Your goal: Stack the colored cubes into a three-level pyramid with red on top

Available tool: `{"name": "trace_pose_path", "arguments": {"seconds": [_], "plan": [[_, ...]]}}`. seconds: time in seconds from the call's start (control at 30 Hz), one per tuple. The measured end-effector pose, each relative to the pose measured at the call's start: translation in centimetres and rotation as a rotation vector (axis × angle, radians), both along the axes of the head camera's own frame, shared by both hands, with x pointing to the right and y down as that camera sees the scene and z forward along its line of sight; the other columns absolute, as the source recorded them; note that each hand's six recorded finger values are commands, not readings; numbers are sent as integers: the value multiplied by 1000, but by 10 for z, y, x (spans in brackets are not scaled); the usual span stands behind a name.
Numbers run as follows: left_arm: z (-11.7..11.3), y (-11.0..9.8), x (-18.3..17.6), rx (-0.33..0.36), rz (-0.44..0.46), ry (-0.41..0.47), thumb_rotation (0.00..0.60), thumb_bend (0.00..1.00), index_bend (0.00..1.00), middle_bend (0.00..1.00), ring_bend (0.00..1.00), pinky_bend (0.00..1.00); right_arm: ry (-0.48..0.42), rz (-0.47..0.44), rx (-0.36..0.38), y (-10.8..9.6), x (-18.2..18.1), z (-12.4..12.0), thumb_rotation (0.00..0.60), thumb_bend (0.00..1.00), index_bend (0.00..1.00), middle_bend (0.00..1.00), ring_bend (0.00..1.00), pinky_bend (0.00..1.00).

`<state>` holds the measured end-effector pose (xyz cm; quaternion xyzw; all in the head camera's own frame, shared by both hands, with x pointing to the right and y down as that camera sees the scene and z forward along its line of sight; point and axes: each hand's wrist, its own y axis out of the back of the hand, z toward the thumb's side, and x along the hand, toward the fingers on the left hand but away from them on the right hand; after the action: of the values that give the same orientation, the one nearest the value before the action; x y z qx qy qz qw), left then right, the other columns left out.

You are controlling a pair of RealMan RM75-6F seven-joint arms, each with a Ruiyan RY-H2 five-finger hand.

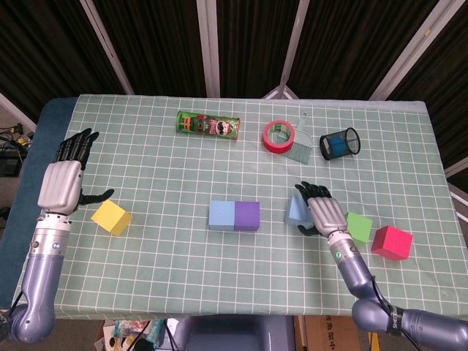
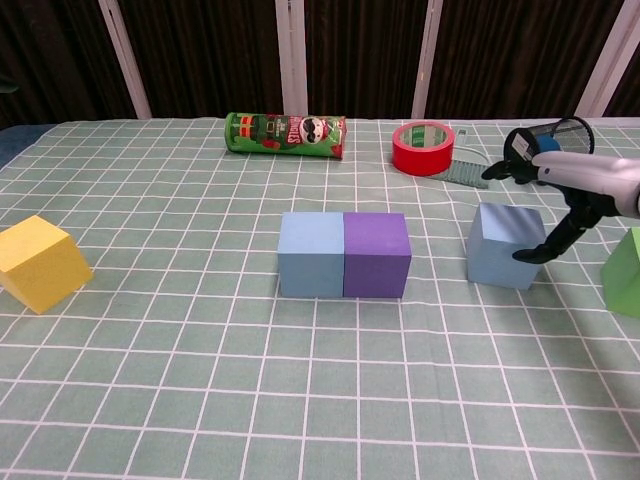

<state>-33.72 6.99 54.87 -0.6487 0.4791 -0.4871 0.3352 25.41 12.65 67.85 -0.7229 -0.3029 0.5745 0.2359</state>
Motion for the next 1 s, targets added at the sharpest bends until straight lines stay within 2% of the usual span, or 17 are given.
{"name": "trace_pose_path", "arguments": {"seconds": [0.23, 0.3, 0.47, 0.67, 1.0], "plan": [[1, -1, -2, -4, -8, 4, 600, 102, 0, 3, 0, 0, 51, 46, 5, -14, 12, 14, 600, 299, 0, 0, 0, 0], [2, -1, -2, -10, -8, 5, 600, 102, 0, 4, 0, 0, 62, 56, 5, -17, 15, 15, 600, 299, 0, 26, 1, 0], [5, -1, -1, -22, -7, 10, 600, 102, 0, 4, 0, 0, 81, 64, 7, -24, 20, 16, 600, 299, 0, 271, 109, 0], [5, -2, 1, -25, -5, 19, 600, 102, 0, 5, 0, 0, 73, 69, 7, -24, 21, 18, 600, 299, 49, 398, 230, 0], [7, -1, 3, -25, 1, 24, 600, 102, 0, 5, 0, 0, 30, 67, 35, -24, 17, 14, 600, 299, 86, 423, 257, 0]]}}
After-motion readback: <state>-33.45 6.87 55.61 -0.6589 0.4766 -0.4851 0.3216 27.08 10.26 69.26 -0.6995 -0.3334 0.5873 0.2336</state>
